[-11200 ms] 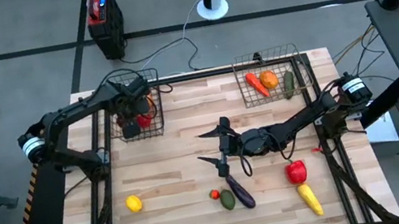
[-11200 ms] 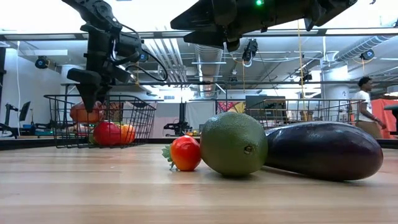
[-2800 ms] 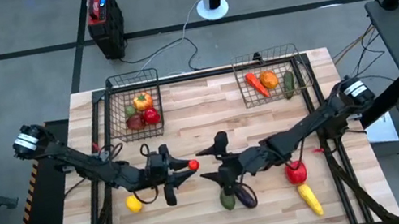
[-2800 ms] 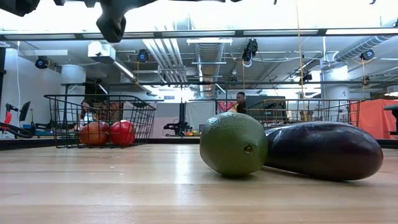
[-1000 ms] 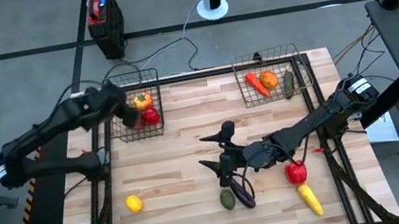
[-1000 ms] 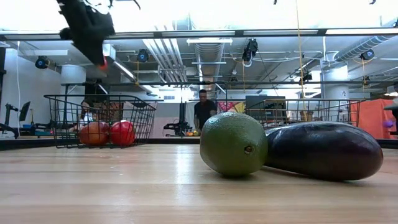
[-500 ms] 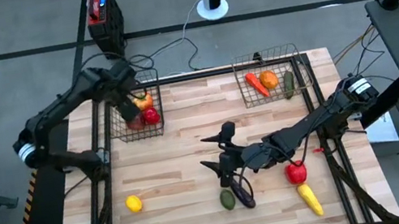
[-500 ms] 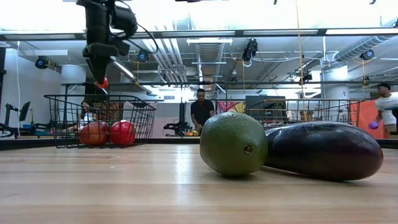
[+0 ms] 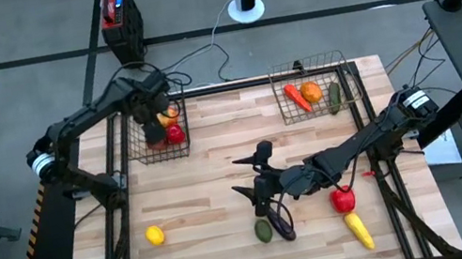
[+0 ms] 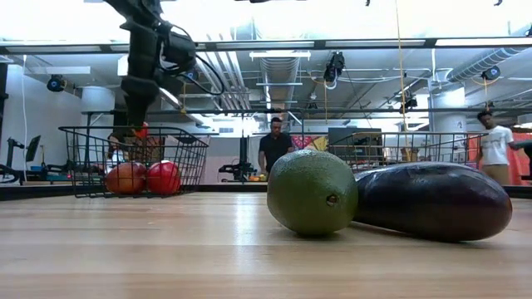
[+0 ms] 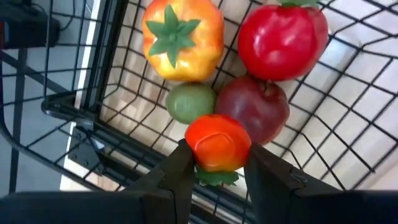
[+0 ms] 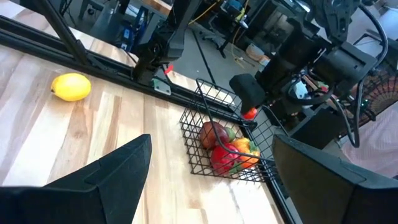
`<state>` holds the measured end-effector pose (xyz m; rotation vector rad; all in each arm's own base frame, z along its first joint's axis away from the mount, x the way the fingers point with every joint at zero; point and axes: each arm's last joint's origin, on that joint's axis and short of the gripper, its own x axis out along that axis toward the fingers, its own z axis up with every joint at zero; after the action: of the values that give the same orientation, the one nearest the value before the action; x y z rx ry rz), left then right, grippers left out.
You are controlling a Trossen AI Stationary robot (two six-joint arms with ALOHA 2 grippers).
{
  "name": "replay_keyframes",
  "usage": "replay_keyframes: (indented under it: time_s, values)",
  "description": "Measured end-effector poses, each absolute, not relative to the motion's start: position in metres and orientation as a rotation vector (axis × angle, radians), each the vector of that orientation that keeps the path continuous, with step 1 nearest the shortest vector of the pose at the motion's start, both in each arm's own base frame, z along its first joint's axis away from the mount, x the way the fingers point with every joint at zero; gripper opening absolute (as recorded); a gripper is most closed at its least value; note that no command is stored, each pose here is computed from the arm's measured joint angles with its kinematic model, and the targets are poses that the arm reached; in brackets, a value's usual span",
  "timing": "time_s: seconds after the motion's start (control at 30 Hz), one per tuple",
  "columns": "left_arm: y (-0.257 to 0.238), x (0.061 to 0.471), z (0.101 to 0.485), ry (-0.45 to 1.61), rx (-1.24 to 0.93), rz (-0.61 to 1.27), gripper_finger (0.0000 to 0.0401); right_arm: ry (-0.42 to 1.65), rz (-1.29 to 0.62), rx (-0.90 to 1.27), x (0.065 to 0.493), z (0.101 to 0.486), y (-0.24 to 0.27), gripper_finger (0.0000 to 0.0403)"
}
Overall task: Sort produce into baskets
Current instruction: Put the red tomato into the left wire basket
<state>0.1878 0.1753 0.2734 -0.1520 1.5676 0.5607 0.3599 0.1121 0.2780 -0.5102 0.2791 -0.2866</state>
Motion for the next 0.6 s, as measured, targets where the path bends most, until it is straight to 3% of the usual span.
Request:
replay_keyframes:
  time_s: [0.6]
  values:
    - [0.174,0.186,0.240,1.571,-0.152,0.574,0.0115,0.280,-0.286,-0.511,0.360,0.278,0.112,0.0324]
